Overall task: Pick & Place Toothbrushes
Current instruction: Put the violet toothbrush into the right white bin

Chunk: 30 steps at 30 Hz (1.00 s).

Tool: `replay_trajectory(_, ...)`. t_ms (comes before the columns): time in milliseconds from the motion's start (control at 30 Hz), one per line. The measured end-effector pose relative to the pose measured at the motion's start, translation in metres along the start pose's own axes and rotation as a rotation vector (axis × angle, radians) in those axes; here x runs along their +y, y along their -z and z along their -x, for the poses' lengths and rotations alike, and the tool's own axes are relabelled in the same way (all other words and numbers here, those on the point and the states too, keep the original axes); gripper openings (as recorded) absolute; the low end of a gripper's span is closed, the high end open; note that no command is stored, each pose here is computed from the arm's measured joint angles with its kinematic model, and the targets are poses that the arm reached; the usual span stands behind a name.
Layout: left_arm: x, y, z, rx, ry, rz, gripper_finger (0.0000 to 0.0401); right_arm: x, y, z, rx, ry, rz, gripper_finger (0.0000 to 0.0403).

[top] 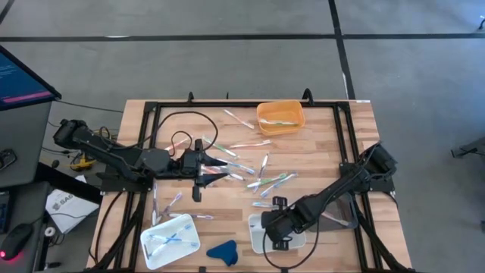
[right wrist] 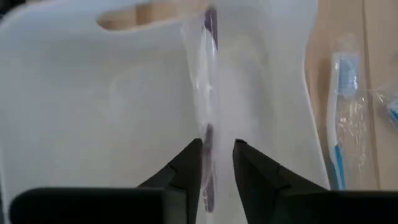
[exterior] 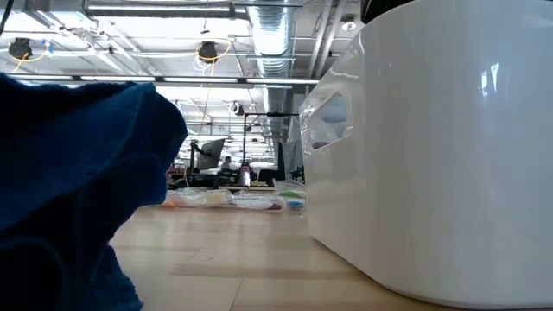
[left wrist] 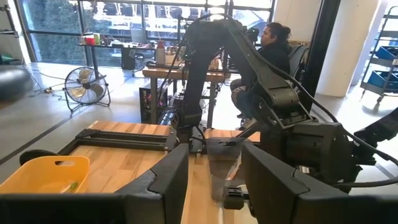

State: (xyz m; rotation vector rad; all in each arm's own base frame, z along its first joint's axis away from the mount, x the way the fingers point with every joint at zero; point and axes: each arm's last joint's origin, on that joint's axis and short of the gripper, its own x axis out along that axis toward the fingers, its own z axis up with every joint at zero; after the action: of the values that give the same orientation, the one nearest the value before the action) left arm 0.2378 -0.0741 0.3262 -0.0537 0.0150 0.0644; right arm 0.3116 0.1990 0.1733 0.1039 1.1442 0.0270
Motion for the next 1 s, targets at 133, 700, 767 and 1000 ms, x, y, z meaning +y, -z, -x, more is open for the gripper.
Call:
replay_trajectory(133, 0.0, 0.0, 0.0, 0.0, 0.0, 0.0, 0.0145, 0.002, -0.004, 0.0, -0.037, -0.025, -0.002, 0.0061)
replay_trajectory(700, 0.0, 0.0, 0.0, 0.0, -0.001, 0.0, 0.0145, 0.008, -0.032, 0.016, -0.118, -0.123, 0.062, 0.0001)
replay_trajectory(767, 0.0, 0.0, 0.0, 0.0, -0.001, 0.0, 0.0145, 0.008, -0.033, 0.011, -0.11, -0.128, 0.057, 0.0001)
replay_trajectory(1000, 0.0, 0.0, 0.0, 0.0, -0.001, 0.0, 0.0145, 0.005, -0.032, -0.013, -0.05, -0.156, 0.04, 0.0)
